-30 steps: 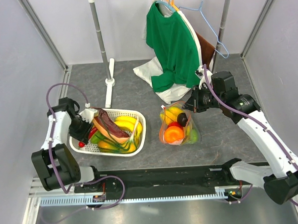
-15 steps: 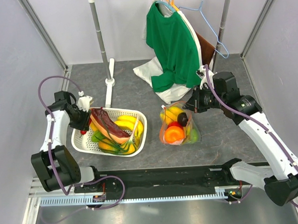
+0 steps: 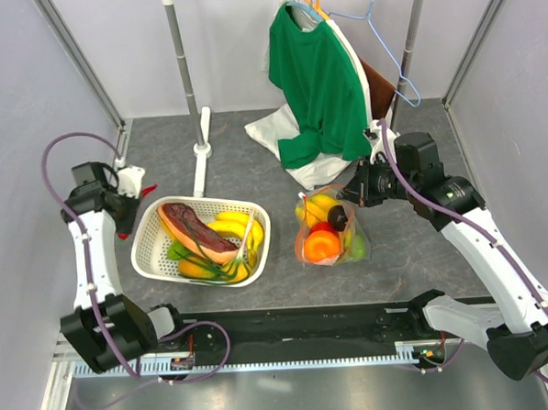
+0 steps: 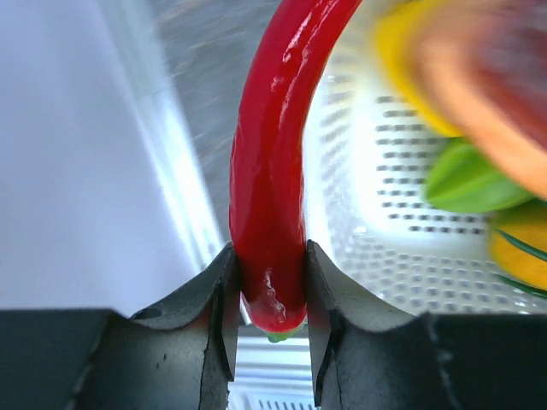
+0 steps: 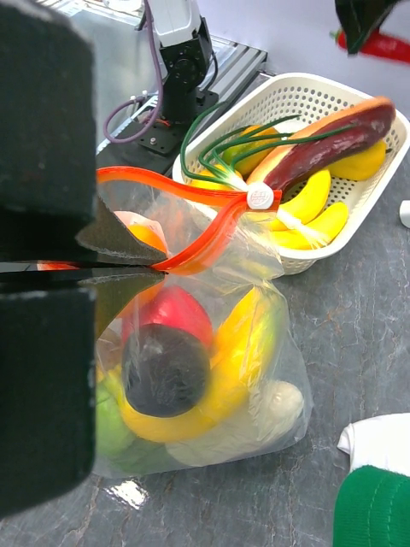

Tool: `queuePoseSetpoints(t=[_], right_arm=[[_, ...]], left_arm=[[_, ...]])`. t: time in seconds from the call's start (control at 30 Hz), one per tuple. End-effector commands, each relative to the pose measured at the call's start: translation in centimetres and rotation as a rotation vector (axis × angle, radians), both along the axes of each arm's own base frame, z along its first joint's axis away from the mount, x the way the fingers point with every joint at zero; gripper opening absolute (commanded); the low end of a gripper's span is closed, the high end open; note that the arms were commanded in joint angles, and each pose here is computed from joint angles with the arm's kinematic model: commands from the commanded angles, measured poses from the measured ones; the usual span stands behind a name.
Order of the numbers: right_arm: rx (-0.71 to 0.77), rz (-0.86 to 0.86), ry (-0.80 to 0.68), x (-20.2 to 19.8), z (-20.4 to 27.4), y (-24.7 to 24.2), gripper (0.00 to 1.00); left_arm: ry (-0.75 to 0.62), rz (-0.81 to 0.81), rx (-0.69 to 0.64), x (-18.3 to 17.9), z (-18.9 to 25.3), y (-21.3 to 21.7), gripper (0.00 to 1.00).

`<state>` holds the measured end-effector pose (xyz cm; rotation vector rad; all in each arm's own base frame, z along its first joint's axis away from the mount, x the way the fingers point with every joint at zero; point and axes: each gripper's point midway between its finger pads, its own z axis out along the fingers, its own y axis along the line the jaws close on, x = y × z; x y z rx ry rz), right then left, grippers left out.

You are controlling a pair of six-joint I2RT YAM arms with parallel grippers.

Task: Place the food in the zip-top bag and seal the zipper
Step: Pick up the fake vegetable from the bin, then place the fake vegetable in the zipper food storage bag.

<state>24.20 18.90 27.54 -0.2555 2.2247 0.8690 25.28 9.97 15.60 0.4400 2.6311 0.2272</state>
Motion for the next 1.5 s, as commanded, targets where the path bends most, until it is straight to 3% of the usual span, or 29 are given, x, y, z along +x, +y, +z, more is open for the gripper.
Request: queuePoseSetpoints(t=[0.0,0.13,0.17,0.3,0.47,0.5,0.57,0.73,0.93,1.07,1.23,1.47], right_arm=[[0.047,0.003,-0.066,0.2,1.8,0.2,0.00],[0.054,0.020,-0.064,0.2,1.9,0.6,0.00],[0.055,0.022,-0.066,0.2,2.0,0.6,0.00],[0.061,0.061,-0.080,-0.2,2.3,0.9,0.00],[0.071,0.115,-0.082,-0.9,2.3,1.3,0.00],[0.072,0.124,-0.084,-1.0,2.3,1.3,0.00],[0.079,0.152,-0.089,-1.4,2.4,1.5,0.00],[0.100,0.246,-0.079,-2.6,2.7,2.3,0.00],[0.156,0.389,-0.020,-5.0,2.6,3.3,0.00],[0.183,0.454,0.005,-5.7,2.9,3.8,0.00],[0.197,0.477,0.016,-5.8,3.2,4.1,0.00],[0.229,0.487,0.051,-5.7,3.2,4.5,0.00]], left_arm=[[-0.172,0.146,0.144,-0.3,5.1,4.7,0.15],[-0.354,0.003,-0.057,1.3,11.0,-0.1,0.17],[-0.439,-0.134,-0.191,1.6,13.8,-3.9,0.22],[-0.615,-0.571,-0.492,-0.2,20.6,-14.9,0.39],[-0.666,-1.056,-0.766,-4.8,24.0,-27.1,0.36],[-0.740,-1.138,-0.761,-4.7,25.2,-28.4,0.36],[-0.757,-1.233,-0.783,-5.2,25.1,-30.9,0.36],[-0.711,-1.578,-0.858,-8.5,25.1,-38.8,0.35],[-0.719,-1.911,-0.868,-13.3,22.9,-43.9,0.37],[-0.685,-2.017,-0.892,-15.3,21.7,-45.9,0.36],[-0.673,-2.090,-0.780,-15.4,18.7,-46.8,0.35],[-0.492,-1.982,-0.710,-13.1,15.1,-48.0,0.35]])
